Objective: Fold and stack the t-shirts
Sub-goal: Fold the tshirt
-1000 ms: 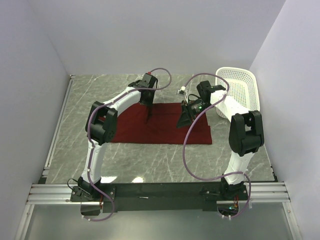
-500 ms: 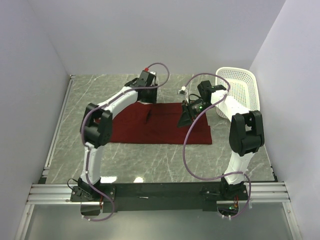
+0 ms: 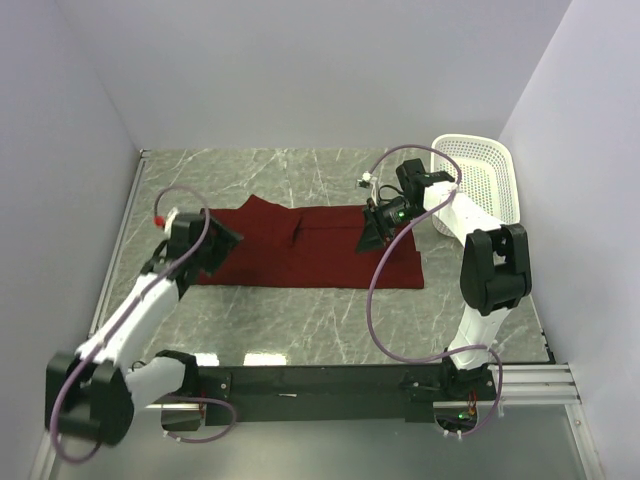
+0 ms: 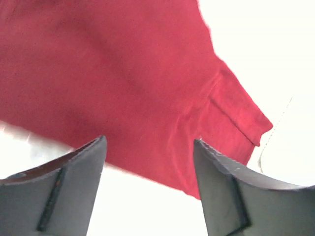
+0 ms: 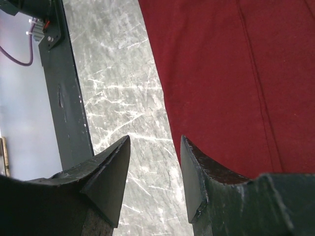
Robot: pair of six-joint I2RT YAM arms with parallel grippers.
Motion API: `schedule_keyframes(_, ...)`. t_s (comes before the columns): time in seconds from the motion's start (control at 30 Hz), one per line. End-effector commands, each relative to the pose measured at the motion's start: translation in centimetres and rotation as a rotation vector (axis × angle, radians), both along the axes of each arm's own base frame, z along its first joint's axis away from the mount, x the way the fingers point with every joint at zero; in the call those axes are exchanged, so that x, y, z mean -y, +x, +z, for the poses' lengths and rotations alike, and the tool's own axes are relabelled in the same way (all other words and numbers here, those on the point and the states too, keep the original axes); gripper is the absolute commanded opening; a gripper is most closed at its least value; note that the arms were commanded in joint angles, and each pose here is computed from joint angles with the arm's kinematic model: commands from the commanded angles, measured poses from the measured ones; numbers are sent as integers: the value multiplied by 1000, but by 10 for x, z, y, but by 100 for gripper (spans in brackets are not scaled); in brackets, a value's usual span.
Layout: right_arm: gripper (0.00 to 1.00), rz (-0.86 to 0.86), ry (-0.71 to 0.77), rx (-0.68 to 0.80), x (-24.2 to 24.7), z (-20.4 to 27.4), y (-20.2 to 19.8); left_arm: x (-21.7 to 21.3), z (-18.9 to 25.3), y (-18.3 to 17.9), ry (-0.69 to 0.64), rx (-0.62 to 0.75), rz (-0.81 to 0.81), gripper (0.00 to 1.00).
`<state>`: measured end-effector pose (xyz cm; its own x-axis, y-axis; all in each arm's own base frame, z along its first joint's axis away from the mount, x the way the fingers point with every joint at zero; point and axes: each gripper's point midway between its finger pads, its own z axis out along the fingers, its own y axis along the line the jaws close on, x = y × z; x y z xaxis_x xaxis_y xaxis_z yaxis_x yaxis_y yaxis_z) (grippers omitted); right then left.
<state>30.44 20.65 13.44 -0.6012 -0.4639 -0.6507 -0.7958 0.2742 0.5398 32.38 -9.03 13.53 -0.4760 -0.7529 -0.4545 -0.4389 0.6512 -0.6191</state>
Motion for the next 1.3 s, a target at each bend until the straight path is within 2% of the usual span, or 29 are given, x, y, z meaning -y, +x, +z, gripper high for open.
schedule_keyframes(0.0, 52, -12, 25, 65, 1, 20, 3, -11, -12, -34, -155, -60, 221, 79)
schedule_keyframes(0.17, 53, -10, 28, 64, 1, 22, 1, -20, -52, -59, -209, -155, 291, 72)
schedule_keyframes(0.53, 52, -5, 36, 70, 0, 26, -1, -42, -99, -51, -189, -270, 393, 64)
schedule_keyframes(0.63, 52, -4, 38, 65, 1, 26, -1, -50, -111, -50, -187, -287, 418, 53)
schedule_keyframes(0.67, 52, -3, 37, 64, 1, 26, -2, -52, -113, -49, -184, -289, 412, 46)
schedule_keyframes(0.73, 52, -2, 38, 66, 1, 26, -2, -57, -120, -47, -182, -307, 418, 40)
schedule_keyframes(0.77, 52, -2, 36, 68, 1, 26, -2, -59, -122, -47, -163, -310, 403, 32)
schedule_keyframes(0.9, 52, -1, 34, 76, 1, 27, -1, -81, -126, -38, -137, -313, 420, 13)
schedule_keyframes(1.0, 52, -4, 27, 76, 2, 26, 0, -104, -122, -21, -65, -296, 423, 9)
schedule_keyframes(1.03, 52, -2, 27, 78, 2, 26, -1, -113, -111, -3, -48, -258, 424, 9)
schedule_keyframes(1.07, 52, -2, 28, 80, 2, 26, 0, -120, -121, 1, -8, -295, 400, 9)
schedule_keyframes(1.13, 52, -1, 26, 82, 2, 26, 0, -135, -104, 40, 2, -243, 382, 9)
schedule_keyframes(1.17, 52, -1, 26, 80, 3, 26, -1, -135, -103, 52, 3, -247, 330, 9)
schedule_keyframes(1.2, 52, -1, 24, 87, 3, 27, 0, -141, -125, 59, 7, -313, 325, 10)
schedule_keyframes(1.23, 52, -2, 21, 89, 3, 27, -1, -146, -104, 95, 4, -261, 295, 11)
schedule_keyframes(1.27, 53, -5, 18, 92, 4, 27, 0, -143, -107, 103, 5, -290, 241, 13)
